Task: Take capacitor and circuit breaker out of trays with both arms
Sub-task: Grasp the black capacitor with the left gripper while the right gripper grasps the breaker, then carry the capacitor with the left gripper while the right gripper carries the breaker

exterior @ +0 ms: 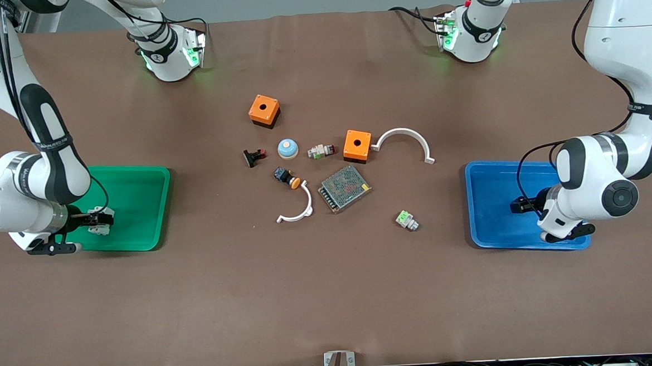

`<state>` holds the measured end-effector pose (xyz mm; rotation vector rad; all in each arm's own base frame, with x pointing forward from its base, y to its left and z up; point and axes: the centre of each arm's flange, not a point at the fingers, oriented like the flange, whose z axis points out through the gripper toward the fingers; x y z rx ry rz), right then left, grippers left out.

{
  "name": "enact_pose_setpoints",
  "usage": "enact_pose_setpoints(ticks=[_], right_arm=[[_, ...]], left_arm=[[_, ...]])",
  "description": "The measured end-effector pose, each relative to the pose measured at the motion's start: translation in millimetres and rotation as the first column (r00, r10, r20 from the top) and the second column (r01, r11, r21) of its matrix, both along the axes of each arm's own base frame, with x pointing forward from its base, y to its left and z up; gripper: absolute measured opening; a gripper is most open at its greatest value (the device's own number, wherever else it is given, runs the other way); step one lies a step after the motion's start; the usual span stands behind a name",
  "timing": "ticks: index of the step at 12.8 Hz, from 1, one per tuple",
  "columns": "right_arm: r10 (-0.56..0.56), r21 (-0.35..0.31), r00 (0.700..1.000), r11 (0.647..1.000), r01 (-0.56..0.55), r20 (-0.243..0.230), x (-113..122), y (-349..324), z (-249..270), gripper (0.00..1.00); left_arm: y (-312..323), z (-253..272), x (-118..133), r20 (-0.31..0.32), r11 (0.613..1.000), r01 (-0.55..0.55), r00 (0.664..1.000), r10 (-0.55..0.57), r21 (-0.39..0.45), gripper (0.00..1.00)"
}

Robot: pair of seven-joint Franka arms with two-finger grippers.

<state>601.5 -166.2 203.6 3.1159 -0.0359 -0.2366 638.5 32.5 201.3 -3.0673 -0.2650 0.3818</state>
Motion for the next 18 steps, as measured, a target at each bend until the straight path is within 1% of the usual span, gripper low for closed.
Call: enact_pose_setpoints(ticks=[1,2,3,4,5,6,7,8,9,10,11,12,13,15,16,18], right_arm=[[-0.002,0.0,1.0,1.0,0.002,0.0,-0.3,-1.2,0.1,0.84],[-0.004,0.0,1.0,1.0,0.004,-0.001,-0.6,-1.8,0.1,0.71],[-0.007,0.0,1.0,1.0,0.007,-0.003,-1.2,-3.0,-0.1,0.58],[-0.011,0.003,1.0,1.0,0.011,-0.011,-2.5,-4.3,-0.5,0.45],[-0.014,0.006,1.0,1.0,0.014,-0.021,-4.1,-5.5,-1.0,0.4],[-0.014,0.008,0.999,1.0,0.015,-0.029,-4.8,-6.1,-1.0,0.4],[-0.014,0.01,0.999,1.0,0.015,-0.036,-5.6,-6.4,-1.1,0.4],[-0.015,0.011,0.999,1.0,0.016,-0.039,-6.1,-7.5,-1.1,0.4],[-0.018,0.011,0.999,1.0,0.019,-0.041,-6.8,-9.7,-0.4,0.4],[-0.021,0.011,0.999,1.0,0.022,-0.046,-7.0,-12.1,2.6,0.4],[-0.023,0.014,0.998,1.0,0.023,-0.055,-5.7,-12.6,10.4,0.4],[-0.019,0.019,0.998,1.0,0.02,-0.062,-2.6,-9.7,25.0,0.4],[-0.011,0.024,0.998,1.0,0.013,-0.068,1.3,-1.3,45.9,0.4],[-0.024,0.022,0.997,0.999,0.026,-0.072,9.3,38.0,96.0,0.4],[-0.036,0.012,0.997,0.999,0.037,-0.067,12.8,69.8,115.0,0.4],[-0.055,-0.013,0.997,0.998,0.055,-0.051,18.3,144.3,131.8,0.4]], left_arm=[[0.0,-1.4,-0.3,-0.002,1.0,0.0,1.0,0.0,0.0,0.83],[-0.1,-2.6,-0.6,-0.004,1.0,0.0,1.0,0.0,-0.001,0.8],[-0.2,-4.0,-1.3,-0.007,1.0,0.0,1.0,0.0,-0.001,0.8],[-0.2,-5.5,-2.5,-0.011,1.0,0.0,1.0,0.0,-0.001,0.77],[-0.1,-6.6,-3.5,-0.013,1.0,0.0,1.0,0.0,-0.001,0.76],[0.1,-7.4,-4.2,-0.016,1.0,-0.001,1.0,0.001,-0.001,0.76],[0.5,-8.3,-5.1,-0.018,1.0,-0.001,1.0,0.001,-0.001,0.73],[0.7,-9.3,-6.0,-0.021,1.0,-0.002,1.0,0.001,-0.002,0.73],[0.4,-10.6,-7.1,-0.024,1.0,-0.001,1.0,0.001,-0.002,0.67],[-0.6,-11.3,-7.7,-0.026,1.0,0.0,1.0,0.0,-0.003,0.67],[-2.9,-11.2,-7.6,-0.025,1.0,0.004,1.0,-0.004,-0.005,0.57],[-6.4,-10.9,-7.3,-0.024,1.0,0.008,1.0,-0.009,-0.008,0.44],[-10.0,-10.1,-6.6,-0.022,1.0,0.014,1.0,-0.014,-0.011,0.34],[-14.6,-3.9,-3.0,-0.009,1.0,0.02,1.0,-0.02,-0.014,0.34],[-16.5,2.8,-0.2,0.004,1.0,0.023,1.0,-0.023,-0.015,0.34],[-17.7,27.6,7.6,0.048,1.0,0.026,0.999,-0.025,-0.012,0.34]])
